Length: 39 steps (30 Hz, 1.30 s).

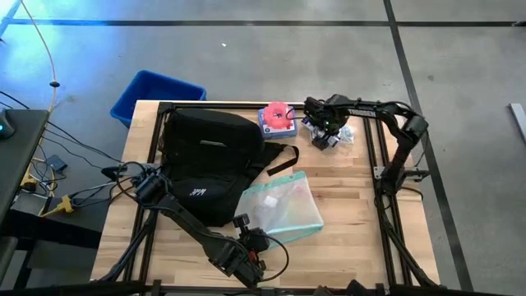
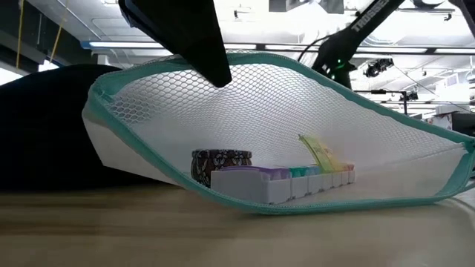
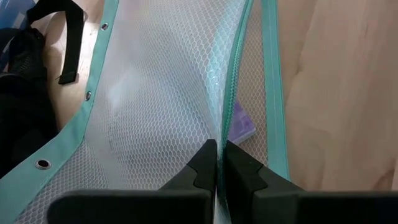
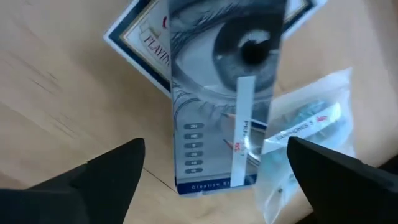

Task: Unpack backpack
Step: Put the grey box into the zip bag

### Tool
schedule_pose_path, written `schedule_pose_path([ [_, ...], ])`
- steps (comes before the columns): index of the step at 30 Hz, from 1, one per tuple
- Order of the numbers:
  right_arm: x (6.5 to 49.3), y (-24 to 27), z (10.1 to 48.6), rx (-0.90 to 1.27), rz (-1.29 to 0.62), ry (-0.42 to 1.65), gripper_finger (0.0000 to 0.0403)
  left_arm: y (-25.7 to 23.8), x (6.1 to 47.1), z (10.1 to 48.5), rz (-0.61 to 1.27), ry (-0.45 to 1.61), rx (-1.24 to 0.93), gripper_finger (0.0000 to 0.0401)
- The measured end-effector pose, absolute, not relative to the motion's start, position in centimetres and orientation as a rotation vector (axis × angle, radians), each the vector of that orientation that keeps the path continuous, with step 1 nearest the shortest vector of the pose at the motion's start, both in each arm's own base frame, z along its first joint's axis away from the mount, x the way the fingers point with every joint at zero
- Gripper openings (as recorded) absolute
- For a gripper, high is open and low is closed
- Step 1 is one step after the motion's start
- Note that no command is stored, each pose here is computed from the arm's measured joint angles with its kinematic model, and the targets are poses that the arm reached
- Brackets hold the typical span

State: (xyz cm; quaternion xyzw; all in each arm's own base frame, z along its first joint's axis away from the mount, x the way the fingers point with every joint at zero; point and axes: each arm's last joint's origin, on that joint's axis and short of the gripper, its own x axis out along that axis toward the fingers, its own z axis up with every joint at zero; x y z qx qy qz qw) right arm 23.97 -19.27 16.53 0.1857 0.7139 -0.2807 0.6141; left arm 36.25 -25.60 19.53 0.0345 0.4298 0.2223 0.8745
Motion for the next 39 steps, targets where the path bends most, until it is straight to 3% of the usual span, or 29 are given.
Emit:
schedule_pose_path([
  [10,24.5,-19.7,14.5,0.413,-0.624,1.685,0.0349,-25.6,36.3,19.5,0.467,0.895,0.061,0.0],
  [19,23.7,-19.0,13.1,0.426,-0.603,1.69,0.0223,-25.8,36.2,19.5,0.471,0.892,0.047,0.0],
  [22,23.3,-18.7,13.2,0.433,-0.608,1.691,0.0217,-25.8,36.1,19.5,0.471,0.892,0.046,0.0],
  [30,22.8,-15.6,18.9,0.338,-0.642,1.651,0.0217,-25.8,36.1,19.5,0.473,0.891,0.048,0.0],
  [32,22.1,-13.7,20.5,0.336,-0.623,1.687,0.0217,-25.8,36.1,19.5,0.473,0.891,0.048,0.0],
  [39,22.3,-3.2,25.2,0.285,-0.464,1.517,0.0217,-25.7,36.1,19.5,0.487,0.874,0.064,0.0],
])
